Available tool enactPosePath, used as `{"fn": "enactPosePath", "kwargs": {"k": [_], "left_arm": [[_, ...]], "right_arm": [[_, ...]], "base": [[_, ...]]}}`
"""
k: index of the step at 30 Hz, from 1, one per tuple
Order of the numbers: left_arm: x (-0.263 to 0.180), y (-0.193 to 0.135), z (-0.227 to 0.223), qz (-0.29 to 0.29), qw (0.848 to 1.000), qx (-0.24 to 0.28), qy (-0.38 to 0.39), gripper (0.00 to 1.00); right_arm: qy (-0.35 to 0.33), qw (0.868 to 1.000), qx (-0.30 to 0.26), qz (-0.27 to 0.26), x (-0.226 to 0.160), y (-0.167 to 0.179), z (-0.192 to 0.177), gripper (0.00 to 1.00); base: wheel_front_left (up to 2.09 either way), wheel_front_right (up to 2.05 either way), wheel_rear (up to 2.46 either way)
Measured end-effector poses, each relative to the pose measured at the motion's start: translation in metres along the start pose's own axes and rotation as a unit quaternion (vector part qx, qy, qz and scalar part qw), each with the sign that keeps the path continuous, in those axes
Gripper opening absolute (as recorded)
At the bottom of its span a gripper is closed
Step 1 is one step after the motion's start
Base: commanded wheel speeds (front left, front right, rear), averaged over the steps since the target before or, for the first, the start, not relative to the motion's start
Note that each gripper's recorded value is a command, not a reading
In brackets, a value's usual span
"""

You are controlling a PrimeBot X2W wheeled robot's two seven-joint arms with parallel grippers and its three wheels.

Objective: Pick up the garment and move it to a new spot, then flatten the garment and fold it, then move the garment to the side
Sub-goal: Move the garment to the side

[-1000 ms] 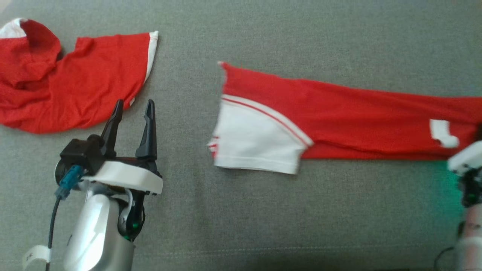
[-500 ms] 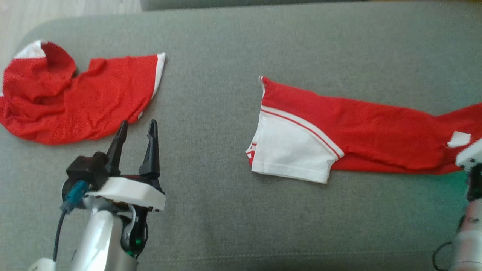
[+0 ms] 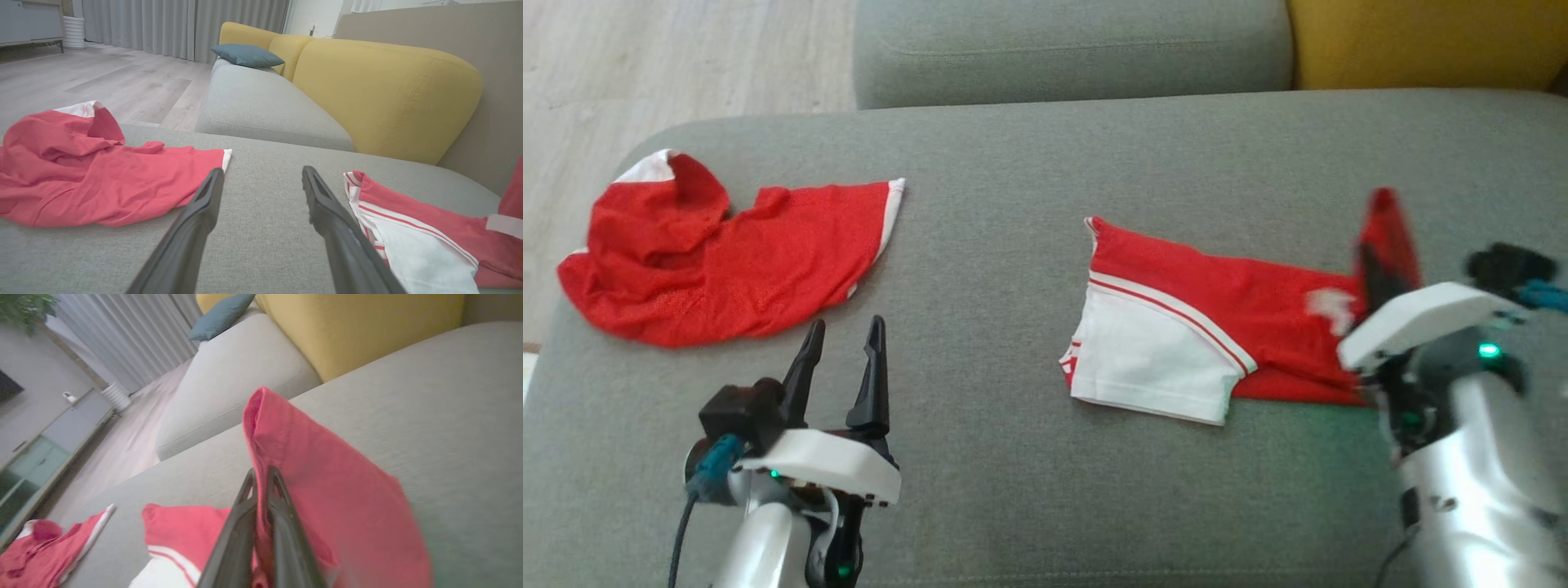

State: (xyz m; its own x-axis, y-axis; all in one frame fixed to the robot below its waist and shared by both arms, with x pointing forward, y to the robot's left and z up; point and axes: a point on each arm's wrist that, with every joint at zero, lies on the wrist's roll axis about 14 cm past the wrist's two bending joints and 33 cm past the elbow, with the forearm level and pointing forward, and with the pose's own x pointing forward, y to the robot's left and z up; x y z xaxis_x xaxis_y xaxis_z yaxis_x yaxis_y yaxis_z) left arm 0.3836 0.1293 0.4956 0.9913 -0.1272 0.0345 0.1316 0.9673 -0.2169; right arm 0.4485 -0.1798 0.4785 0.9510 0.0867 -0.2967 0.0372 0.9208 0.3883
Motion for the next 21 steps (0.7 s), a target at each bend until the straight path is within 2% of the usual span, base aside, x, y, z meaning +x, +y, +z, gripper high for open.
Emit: {"fn": "enactPosePath", "kwargs": {"k": [4,7,11,21], "left_arm": [[-0.003,0.006,0.001,0.010,1.000,-0.004,-0.001,1.00],[-0.006,0.012,-0.001,0.018,1.000,-0.004,0.001,1.00],[-0.011,0.021,-0.005,0.034,0.999,-0.005,0.008,1.00],[-0.028,0.041,-0.017,0.069,0.997,-0.012,0.027,1.00]], "right_arm": [[0.021,0.996,0.027,0.079,0.002,0.052,-0.020,0.00],[0.024,0.993,0.036,0.114,0.005,0.077,-0.032,0.00],[0.056,0.987,0.068,0.136,0.013,0.099,-0.066,0.00],[0.077,0.982,0.058,0.164,0.044,0.142,-0.092,0.00]], "base": [[0.00,0.00,0.00],[0.00,0.00,0.00],[0.00,0.00,0.00],[0.00,0.00,0.00]]}}
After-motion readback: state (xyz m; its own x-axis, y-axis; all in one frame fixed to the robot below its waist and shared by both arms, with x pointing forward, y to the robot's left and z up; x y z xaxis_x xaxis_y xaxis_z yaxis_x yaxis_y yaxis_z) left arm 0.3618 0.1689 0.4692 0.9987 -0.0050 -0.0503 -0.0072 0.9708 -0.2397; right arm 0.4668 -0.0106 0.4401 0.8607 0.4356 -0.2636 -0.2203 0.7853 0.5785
